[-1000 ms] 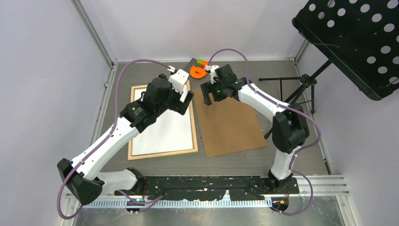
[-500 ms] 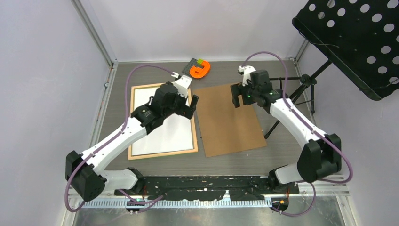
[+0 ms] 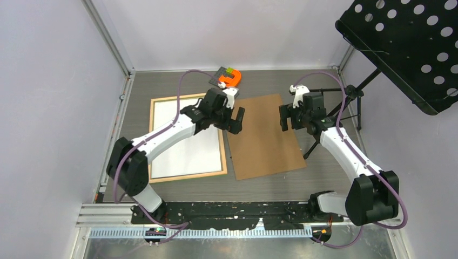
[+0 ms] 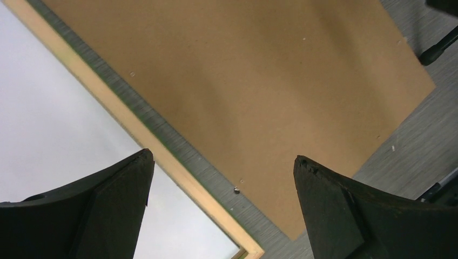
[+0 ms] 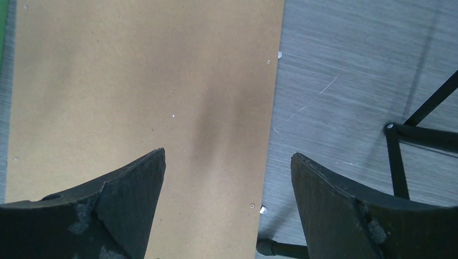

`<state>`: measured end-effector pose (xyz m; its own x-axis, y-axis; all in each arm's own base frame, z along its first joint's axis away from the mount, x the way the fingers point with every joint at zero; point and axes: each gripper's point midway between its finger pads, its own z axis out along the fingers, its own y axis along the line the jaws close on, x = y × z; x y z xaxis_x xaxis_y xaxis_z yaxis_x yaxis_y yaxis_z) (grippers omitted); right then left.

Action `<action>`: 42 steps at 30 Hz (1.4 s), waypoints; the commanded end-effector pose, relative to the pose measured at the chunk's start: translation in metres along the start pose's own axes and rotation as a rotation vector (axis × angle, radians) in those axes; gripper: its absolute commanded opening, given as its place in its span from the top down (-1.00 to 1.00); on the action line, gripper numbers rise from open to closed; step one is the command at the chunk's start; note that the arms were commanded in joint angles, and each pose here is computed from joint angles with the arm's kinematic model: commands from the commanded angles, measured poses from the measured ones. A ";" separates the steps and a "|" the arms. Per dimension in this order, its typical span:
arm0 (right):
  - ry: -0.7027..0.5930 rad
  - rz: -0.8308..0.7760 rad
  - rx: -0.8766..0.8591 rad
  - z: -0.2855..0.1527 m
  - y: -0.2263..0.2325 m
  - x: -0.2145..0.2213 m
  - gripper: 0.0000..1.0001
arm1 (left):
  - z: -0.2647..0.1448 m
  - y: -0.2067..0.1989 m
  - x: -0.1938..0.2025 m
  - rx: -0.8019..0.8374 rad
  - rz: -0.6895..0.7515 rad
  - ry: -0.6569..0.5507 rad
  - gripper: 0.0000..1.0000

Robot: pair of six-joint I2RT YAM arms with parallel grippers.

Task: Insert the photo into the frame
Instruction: Move the photo frame to the center of the board.

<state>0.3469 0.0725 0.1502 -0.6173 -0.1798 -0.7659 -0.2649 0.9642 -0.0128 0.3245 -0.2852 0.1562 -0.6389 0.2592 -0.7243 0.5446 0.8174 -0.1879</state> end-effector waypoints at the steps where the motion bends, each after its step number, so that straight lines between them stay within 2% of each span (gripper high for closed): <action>1: -0.051 -0.006 0.000 0.007 -0.006 -0.007 -0.85 | 0.012 -0.026 -0.007 0.114 -0.105 0.095 -0.98; 8: 0.001 0.048 -0.026 0.021 -0.011 0.008 -0.83 | 0.042 -0.035 0.013 0.157 -0.171 0.207 -0.98; 20: -0.018 0.063 -0.044 0.020 -0.012 0.007 -0.83 | 0.068 -0.037 0.056 0.160 -0.249 0.325 -0.98; 42: -0.015 0.091 -0.055 0.020 -0.017 0.010 -0.82 | 0.078 0.000 0.095 -0.016 -0.213 0.382 -0.98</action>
<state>0.3536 0.0582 0.1197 -0.6660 -0.1047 -0.7386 -0.2465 0.9654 0.0854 0.3037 -0.3092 0.0422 -0.8994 0.2435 -0.3629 0.3707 0.8649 -0.3385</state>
